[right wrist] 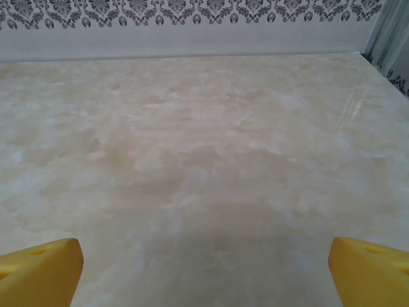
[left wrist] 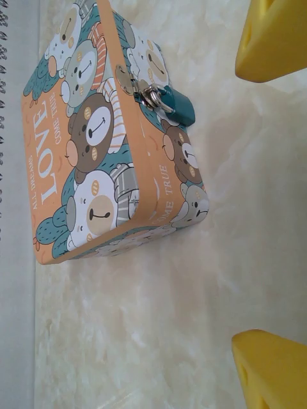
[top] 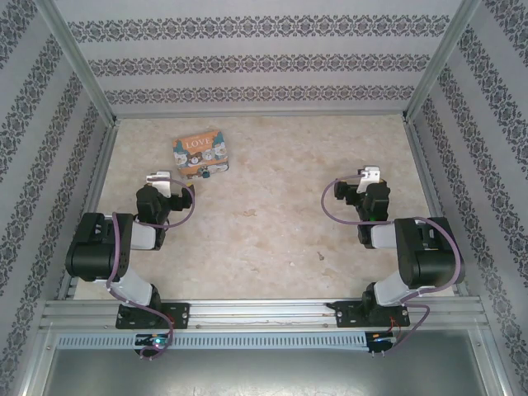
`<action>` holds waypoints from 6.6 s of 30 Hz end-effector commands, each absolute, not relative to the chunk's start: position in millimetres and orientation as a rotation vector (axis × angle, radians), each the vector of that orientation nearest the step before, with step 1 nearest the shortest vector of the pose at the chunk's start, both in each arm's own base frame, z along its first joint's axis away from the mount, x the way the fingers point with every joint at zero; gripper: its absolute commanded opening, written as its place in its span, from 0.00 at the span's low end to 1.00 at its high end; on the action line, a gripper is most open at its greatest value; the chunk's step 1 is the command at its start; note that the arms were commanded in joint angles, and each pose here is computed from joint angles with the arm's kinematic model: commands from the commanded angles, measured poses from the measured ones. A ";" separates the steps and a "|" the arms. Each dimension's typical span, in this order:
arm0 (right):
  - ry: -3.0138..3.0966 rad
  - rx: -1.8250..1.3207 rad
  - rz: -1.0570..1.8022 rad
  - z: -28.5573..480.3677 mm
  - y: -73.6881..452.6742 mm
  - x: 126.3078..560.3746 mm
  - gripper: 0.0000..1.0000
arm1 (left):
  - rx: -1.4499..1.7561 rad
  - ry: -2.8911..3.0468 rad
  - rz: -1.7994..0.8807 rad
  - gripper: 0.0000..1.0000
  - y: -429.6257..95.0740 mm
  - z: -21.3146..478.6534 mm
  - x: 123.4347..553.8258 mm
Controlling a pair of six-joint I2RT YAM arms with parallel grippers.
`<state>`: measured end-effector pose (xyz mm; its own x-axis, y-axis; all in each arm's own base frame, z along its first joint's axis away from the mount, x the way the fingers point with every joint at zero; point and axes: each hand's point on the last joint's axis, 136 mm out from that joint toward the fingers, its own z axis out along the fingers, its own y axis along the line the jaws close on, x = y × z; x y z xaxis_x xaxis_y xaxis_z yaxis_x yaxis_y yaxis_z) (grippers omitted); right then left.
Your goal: Unlock the padlock with the key
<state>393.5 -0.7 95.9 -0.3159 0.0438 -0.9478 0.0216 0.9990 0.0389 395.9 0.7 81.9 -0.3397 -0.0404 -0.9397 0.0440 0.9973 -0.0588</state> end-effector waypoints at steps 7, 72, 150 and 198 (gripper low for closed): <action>1.866 0.033 0.007 105.8 1.2 398.8 0.98 | 0.036 1.901 -0.080 0.99 -0.9 88.6 399.8; 2.007 0.225 0.668 195.5 68.8 300.6 0.98 | -0.509 2.045 -0.354 0.99 23.4 189.7 410.2; 2.182 0.272 0.842 182.1 89.7 244.0 0.98 | 0.088 2.705 -0.743 0.56 -129.9 50.2 449.3; 2.556 0.403 0.704 131.2 84.3 223.7 0.91 | 0.258 2.475 -0.643 0.80 -202.4 137.4 408.6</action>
<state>231.1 84.1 131.7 -0.8334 0.4113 -0.3693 0.1478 0.8096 0.5680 413.7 -212.8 116.9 -0.8519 0.0423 -0.5219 0.3102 0.8438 -0.4380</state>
